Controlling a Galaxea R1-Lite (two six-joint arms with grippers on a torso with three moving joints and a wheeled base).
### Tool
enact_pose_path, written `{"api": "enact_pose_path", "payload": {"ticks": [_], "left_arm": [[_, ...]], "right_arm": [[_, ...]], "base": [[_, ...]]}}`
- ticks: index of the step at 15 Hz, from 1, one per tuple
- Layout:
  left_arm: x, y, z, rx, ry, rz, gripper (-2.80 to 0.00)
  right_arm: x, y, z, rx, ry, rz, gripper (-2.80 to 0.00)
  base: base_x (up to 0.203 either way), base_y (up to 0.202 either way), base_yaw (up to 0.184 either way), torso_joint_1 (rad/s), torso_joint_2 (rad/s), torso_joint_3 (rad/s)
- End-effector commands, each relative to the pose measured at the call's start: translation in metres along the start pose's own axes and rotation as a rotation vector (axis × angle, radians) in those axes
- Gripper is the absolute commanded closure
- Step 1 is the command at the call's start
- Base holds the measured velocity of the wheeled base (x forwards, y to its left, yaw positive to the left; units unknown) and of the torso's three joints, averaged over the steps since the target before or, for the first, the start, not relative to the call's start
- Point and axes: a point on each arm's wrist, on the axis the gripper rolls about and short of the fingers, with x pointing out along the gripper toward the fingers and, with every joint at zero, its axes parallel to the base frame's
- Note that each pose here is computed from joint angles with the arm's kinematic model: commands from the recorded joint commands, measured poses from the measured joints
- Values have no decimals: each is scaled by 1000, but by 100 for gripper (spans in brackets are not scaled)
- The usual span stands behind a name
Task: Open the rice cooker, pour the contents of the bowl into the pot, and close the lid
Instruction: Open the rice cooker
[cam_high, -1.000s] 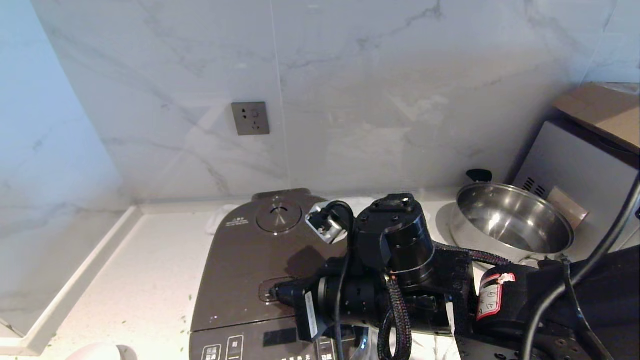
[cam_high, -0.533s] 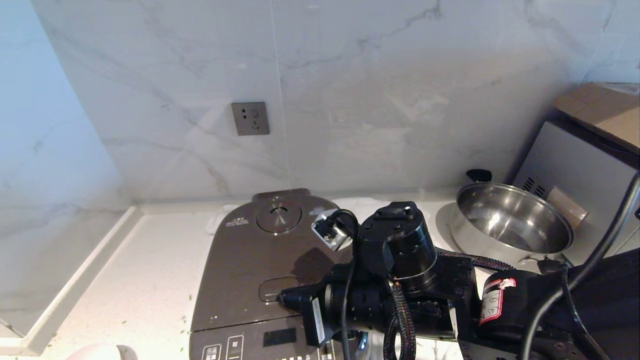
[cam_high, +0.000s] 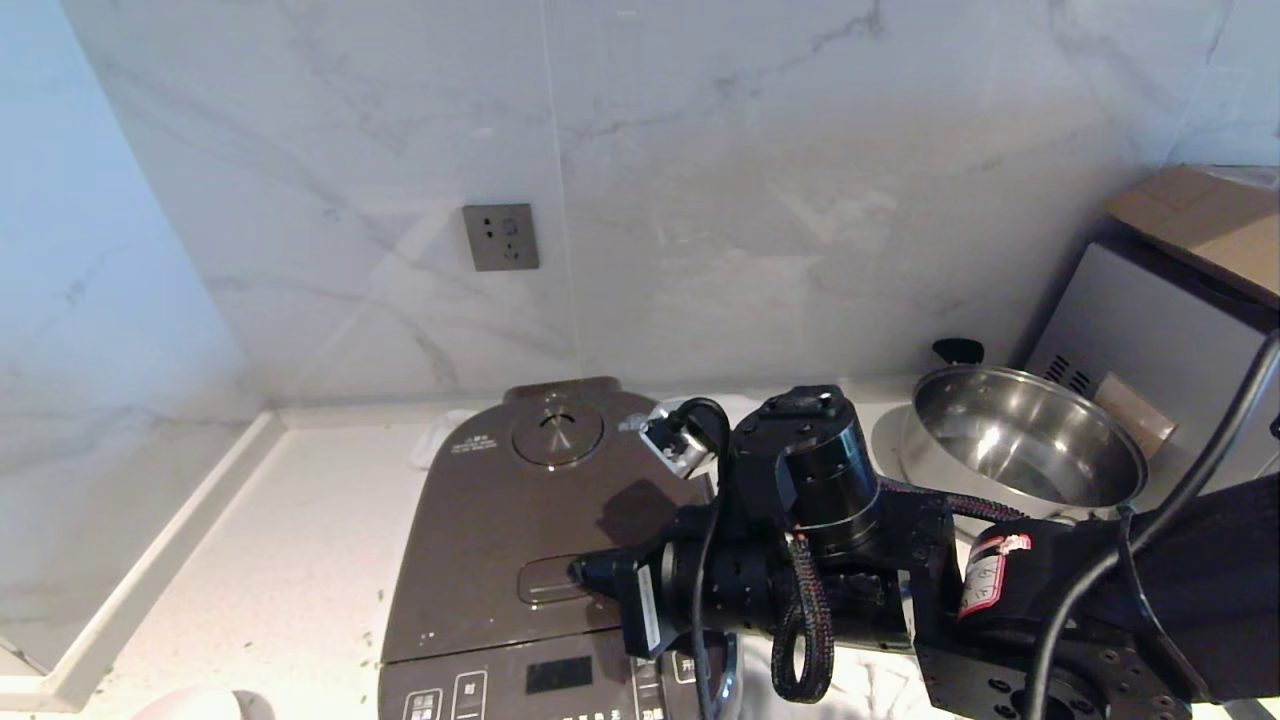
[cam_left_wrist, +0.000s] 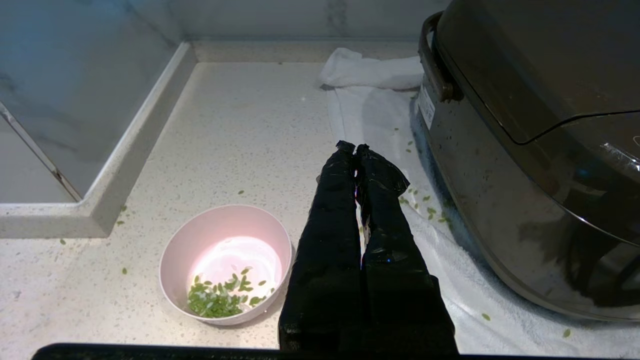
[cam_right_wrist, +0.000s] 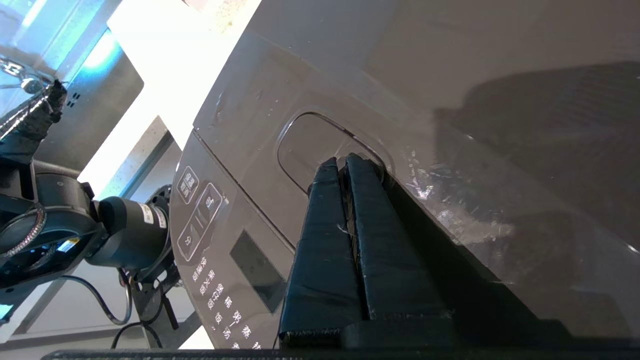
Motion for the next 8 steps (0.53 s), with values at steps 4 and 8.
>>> {"api": "enact_pose_path", "payload": {"ticks": [4,8], "left_arm": [[0,0,0,0,1,1,0],[0,0,0,0,1,1,0]], "right_arm": [[2,-2,-2,4,10,3,0],[5,-4,-7,10,25,-3,0]], "base": [[0,0,0,0,0,0],[0,0,0,0,0,0]]}}
